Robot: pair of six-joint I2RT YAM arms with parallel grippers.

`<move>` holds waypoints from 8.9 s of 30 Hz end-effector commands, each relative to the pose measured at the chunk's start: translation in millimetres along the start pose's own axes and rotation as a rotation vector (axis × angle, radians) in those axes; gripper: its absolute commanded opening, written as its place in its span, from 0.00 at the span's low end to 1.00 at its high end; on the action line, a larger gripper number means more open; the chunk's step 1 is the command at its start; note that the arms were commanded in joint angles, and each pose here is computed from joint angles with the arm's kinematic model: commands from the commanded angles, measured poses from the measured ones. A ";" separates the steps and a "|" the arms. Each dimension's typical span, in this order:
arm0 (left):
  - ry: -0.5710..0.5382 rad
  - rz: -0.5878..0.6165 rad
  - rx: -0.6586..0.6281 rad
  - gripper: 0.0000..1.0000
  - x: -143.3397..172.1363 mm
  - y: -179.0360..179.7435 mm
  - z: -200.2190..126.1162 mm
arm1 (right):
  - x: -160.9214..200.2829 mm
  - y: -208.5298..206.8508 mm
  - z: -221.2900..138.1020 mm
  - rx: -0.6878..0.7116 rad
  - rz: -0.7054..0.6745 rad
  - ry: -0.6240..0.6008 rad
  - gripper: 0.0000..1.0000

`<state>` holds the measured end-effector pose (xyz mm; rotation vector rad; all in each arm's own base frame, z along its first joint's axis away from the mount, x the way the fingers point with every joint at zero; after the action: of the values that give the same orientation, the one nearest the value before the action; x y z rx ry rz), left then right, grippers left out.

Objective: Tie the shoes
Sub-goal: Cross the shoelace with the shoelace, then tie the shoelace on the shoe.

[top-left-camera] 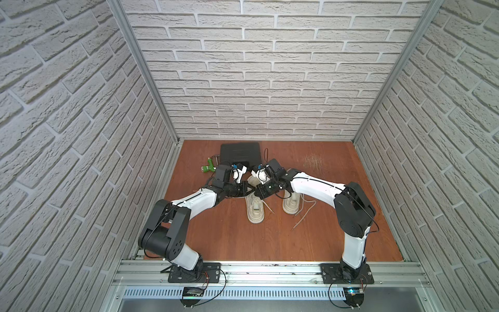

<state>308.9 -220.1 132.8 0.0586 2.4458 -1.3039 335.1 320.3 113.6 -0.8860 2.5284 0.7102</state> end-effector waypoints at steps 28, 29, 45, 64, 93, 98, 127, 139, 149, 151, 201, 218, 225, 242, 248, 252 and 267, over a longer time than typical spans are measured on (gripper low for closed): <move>-0.018 0.006 0.004 0.03 8.9 1.2 -4.1 | -25.5 -7.8 -11.2 -0.085 0.148 -0.254 0.03; -0.022 0.010 0.006 0.03 8.1 0.2 -5.3 | -25.7 -7.3 -12.1 -0.086 0.147 -0.255 0.03; -0.127 -0.031 -0.085 0.38 -10.4 21.4 -53.3 | -7.2 -16.7 -3.6 -0.025 0.121 -0.169 0.03; -0.026 -0.123 0.008 0.23 -4.3 47.8 -1.7 | -8.6 -10.3 -4.2 -0.034 0.101 -0.164 0.03; -0.037 -0.080 0.042 0.23 -7.0 29.2 -2.2 | -27.4 2.7 -26.6 0.040 -0.031 -0.152 0.03; -0.042 -0.080 0.039 0.23 -7.1 28.8 -3.1 | -28.7 6.9 -21.5 0.035 -0.045 -0.137 0.03; -0.052 -0.073 0.078 0.28 -10.0 19.8 -3.8 | -9.3 2.2 5.4 0.053 -0.051 -0.032 0.03; -0.045 -0.061 0.085 0.29 -10.2 14.5 -0.1 | -14.2 6.9 6.5 0.048 -0.057 -0.036 0.03; -0.052 -0.055 0.083 0.31 -11.0 12.6 -1.9 | -11.0 5.6 9.8 0.056 -0.056 -0.020 0.03; -0.051 -0.054 0.081 0.31 -10.8 13.2 -1.8 | -10.8 5.2 9.8 0.058 -0.054 -0.019 0.03; -0.008 -0.035 0.091 0.22 -5.3 11.4 6.8 | -27.9 9.0 -20.8 0.039 -0.001 -0.159 0.03; -0.005 -0.027 0.100 0.06 -3.5 10.3 5.9 | -32.7 9.8 -23.4 0.019 0.013 -0.201 0.03; -0.032 -0.035 0.081 0.00 -5.2 15.1 0.1 | -21.8 -2.2 -26.8 0.069 0.012 -0.161 0.07; -0.058 -0.044 0.066 0.00 -8.5 18.0 -4.8 | -6.8 25.5 -45.7 -0.062 0.027 -0.215 0.47; -0.057 -0.046 0.063 0.00 -8.5 19.2 -4.1 | 2.9 46.1 -30.3 -0.106 0.027 -0.178 0.50; -0.056 -0.049 0.063 0.00 -9.0 19.7 -3.3 | 7.0 50.1 -18.7 -0.101 0.028 -0.155 0.49; -0.063 -0.055 0.049 0.00 -9.2 22.3 -3.7 | 2.8 38.2 -11.6 0.021 0.013 -0.119 0.19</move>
<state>318.7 -206.6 115.2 -0.0413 2.4092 -1.3850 298.9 336.2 125.7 -0.7982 2.4632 0.7648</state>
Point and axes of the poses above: each gripper's point midway between its finger pads, its own z axis out along the fingers, its own y axis along the line the jaws close on, x = y × z, the point moved 3 cm from there along -z, back along the fingers, and after that the axes turned 10 degrees about -z, right-handed, at the moved point
